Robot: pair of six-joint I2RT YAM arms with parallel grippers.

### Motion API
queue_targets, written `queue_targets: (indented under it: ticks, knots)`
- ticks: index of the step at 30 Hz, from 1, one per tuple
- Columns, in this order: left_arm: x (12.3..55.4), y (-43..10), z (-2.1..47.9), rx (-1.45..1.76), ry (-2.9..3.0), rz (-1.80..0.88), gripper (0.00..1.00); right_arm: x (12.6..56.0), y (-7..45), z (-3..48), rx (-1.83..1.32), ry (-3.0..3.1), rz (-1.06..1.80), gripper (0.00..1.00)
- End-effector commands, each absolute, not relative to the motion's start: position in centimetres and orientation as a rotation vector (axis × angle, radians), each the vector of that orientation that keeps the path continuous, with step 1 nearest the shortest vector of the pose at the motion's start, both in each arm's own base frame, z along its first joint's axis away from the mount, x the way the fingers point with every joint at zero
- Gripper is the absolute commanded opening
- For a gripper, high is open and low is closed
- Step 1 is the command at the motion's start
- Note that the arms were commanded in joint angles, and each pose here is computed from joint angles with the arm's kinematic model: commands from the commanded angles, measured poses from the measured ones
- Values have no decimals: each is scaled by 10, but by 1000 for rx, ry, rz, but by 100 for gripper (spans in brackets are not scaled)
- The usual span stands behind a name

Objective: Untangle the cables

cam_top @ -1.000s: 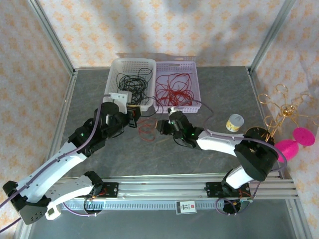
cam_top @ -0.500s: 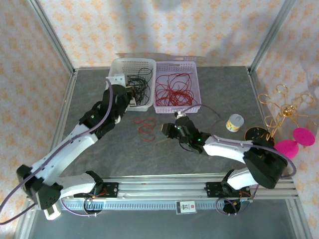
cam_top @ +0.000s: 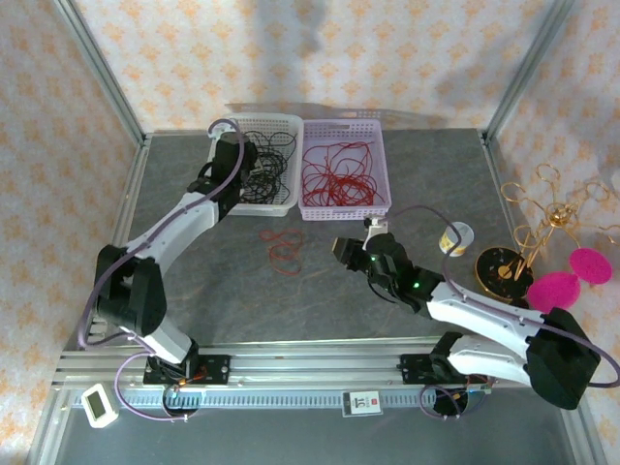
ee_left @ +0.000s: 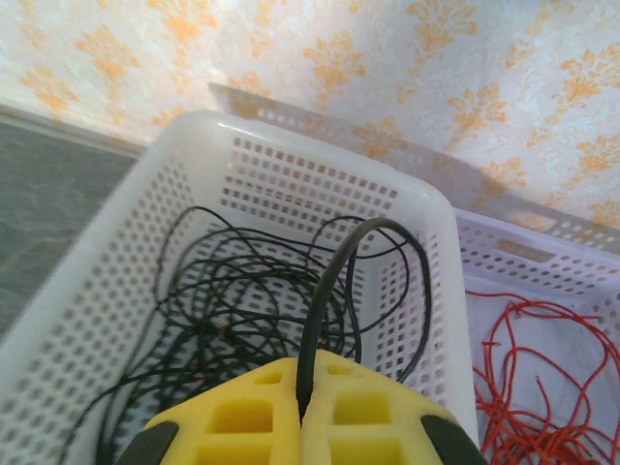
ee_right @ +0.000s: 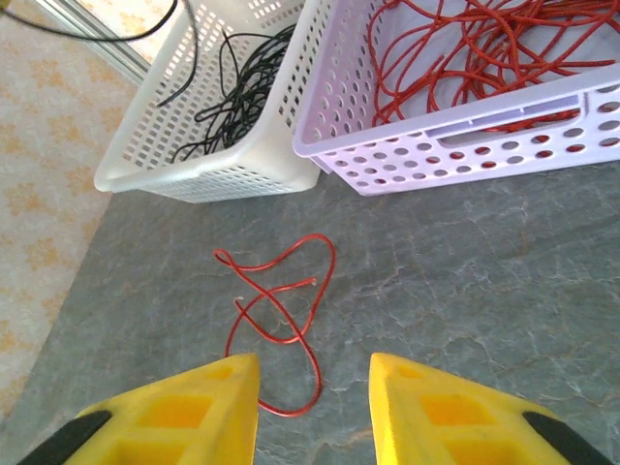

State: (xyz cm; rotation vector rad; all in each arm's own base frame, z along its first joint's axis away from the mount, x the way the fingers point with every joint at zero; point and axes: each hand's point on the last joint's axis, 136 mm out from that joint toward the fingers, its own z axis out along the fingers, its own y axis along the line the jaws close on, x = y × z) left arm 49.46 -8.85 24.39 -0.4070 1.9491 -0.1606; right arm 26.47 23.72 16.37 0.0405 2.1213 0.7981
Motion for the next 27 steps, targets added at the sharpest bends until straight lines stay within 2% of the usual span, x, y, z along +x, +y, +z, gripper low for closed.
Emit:
queue_targets:
  ticks: [1, 5, 6, 9, 12, 16, 21, 24, 27]
  knots:
    - [524, -94, 245, -435, 1893, -292, 0, 261, 241, 157, -45, 2158, 777, 37]
    - [536, -83, 194, -490, 1990, -252, 0, 256, 258, 150, -156, 2188, 822, 39]
    - [533, -79, 181, -508, 2019, -230, 4, 255, 262, 148, -182, 2192, 830, 39]
    - [520, -69, 160, -543, 2043, -177, 37, 255, 273, 142, -247, 2203, 841, 40]
    - [507, -64, 161, -543, 2051, -156, 51, 256, 285, 138, -330, 2192, 858, 42]
    - [488, -61, 182, -524, 2060, -147, 57, 260, 305, 128, -452, 2199, 828, 42]
    - [440, -55, 219, -512, 2003, -193, 63, 269, 330, 107, -555, 2214, 770, 42]
    - [406, -55, 220, -496, 2010, -233, 63, 273, 341, 90, -652, 2221, 739, 42]
    - [374, -59, 211, -459, 2045, -296, 60, 274, 353, 73, -768, 2229, 723, 42]
